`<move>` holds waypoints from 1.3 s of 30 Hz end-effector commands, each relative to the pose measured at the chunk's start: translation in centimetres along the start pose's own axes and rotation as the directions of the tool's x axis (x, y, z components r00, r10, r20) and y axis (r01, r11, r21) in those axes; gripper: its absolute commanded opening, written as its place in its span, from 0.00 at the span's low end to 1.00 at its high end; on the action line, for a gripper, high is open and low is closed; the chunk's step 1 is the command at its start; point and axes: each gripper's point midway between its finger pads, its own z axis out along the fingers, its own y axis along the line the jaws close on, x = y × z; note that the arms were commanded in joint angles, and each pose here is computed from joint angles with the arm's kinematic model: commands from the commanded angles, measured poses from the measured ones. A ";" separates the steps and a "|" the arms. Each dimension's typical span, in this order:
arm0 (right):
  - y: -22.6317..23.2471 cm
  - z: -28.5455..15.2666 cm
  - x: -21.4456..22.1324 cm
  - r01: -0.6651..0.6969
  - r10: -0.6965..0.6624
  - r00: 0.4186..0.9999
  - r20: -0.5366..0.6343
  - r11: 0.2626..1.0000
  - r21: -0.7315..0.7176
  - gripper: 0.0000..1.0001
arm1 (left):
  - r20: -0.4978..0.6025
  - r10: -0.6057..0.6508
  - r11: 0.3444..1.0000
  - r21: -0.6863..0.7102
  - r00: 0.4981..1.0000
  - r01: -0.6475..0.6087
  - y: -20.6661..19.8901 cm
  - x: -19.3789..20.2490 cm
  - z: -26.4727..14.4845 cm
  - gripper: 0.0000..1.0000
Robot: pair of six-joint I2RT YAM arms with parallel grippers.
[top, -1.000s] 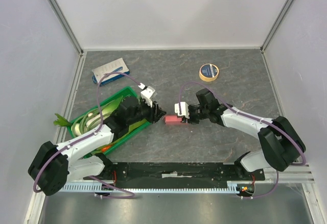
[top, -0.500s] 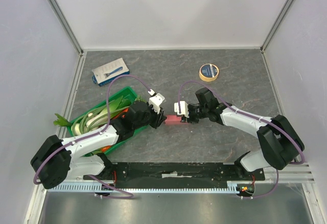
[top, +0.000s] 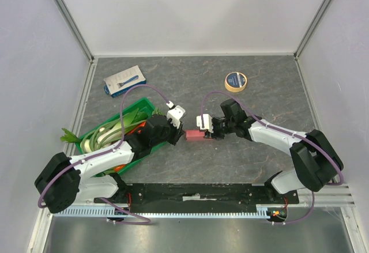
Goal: Fold the paper box
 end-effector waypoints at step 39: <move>0.3 0.4 0.6 -0.045 0.044 0.998 -0.040 0.998 -0.044 0.23 | -0.042 -0.358 0.884 -0.338 0.933 0.324 -0.7 0.3 3.9 0.02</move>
